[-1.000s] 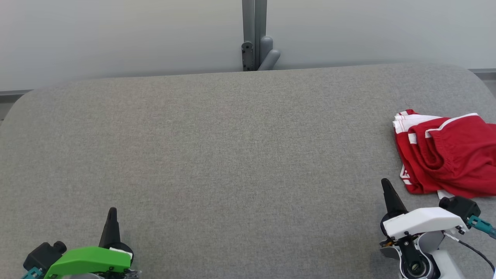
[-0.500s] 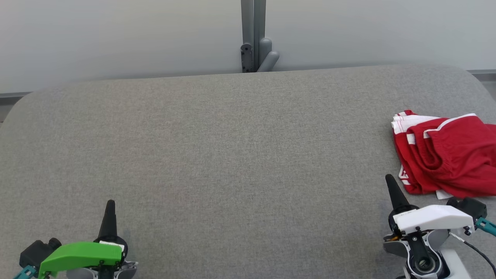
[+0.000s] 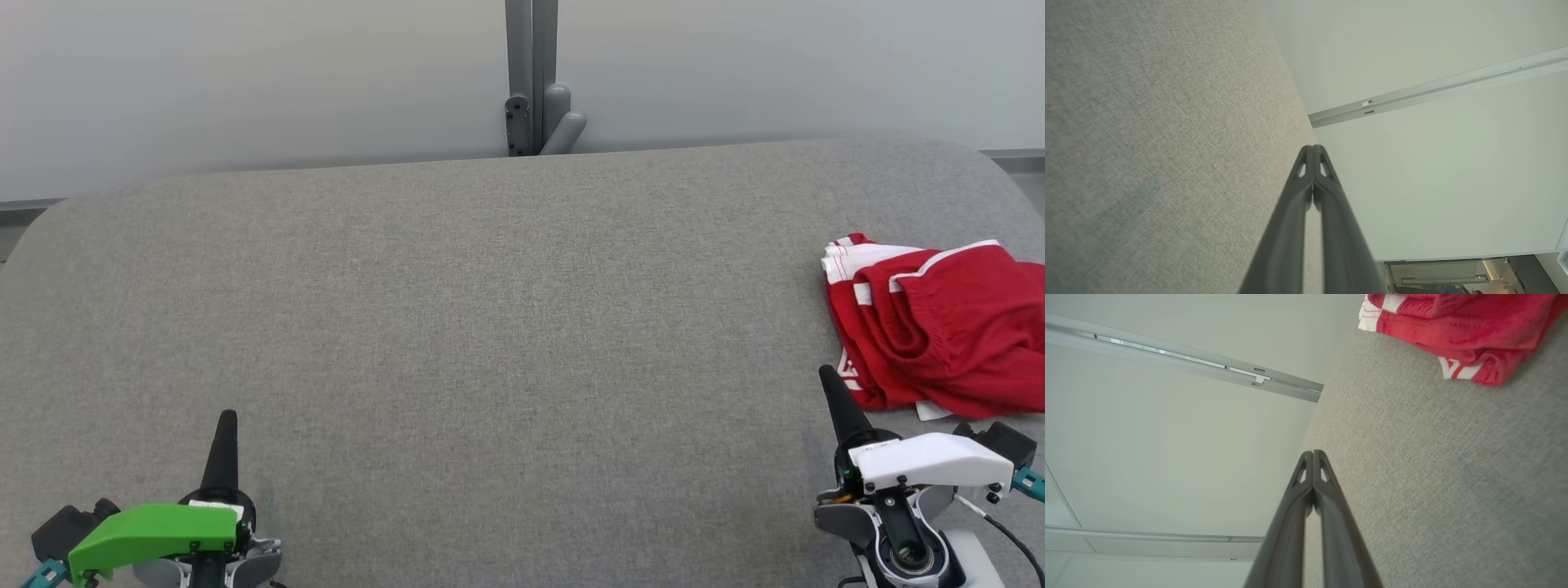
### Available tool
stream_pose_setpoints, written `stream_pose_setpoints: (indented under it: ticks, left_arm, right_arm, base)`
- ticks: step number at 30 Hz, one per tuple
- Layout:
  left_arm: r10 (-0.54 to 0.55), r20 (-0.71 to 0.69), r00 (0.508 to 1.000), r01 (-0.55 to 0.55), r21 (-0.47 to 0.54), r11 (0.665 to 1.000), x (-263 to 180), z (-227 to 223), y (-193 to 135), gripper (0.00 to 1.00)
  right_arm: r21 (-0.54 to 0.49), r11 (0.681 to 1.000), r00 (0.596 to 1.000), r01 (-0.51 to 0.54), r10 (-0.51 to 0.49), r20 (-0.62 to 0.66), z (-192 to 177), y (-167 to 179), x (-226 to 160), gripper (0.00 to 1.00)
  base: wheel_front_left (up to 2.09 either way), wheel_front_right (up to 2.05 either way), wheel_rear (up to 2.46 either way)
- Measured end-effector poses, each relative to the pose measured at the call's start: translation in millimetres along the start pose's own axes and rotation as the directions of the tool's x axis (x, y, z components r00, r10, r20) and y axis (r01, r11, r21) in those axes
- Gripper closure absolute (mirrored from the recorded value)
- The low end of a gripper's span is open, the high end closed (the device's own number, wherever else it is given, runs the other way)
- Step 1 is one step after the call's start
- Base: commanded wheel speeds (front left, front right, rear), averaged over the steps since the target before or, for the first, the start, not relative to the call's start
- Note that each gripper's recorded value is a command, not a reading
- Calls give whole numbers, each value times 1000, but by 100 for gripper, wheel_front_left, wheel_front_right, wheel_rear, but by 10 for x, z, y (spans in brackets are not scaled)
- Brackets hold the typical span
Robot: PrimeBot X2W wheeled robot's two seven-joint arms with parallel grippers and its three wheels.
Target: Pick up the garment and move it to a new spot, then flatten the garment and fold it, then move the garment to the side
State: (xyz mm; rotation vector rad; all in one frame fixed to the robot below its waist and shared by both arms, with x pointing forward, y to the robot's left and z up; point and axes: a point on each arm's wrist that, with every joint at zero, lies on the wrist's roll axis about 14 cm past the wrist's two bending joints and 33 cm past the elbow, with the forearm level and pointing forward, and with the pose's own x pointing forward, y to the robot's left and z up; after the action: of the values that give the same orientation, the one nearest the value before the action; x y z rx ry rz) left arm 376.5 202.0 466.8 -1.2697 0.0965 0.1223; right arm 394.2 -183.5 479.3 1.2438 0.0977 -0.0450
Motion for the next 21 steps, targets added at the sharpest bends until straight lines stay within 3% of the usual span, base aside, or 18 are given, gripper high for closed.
stream_pose_setpoints:
  ticks: [21]
  left_arm:
    - [-71, -4, 997, 69, -165, 984, 41, 40, -204, 100]
  right_arm:
    - [183, 982, 999, -50, 47, 22, 120, 124, -23, 100]
  base:
    - [0, 0, 0]
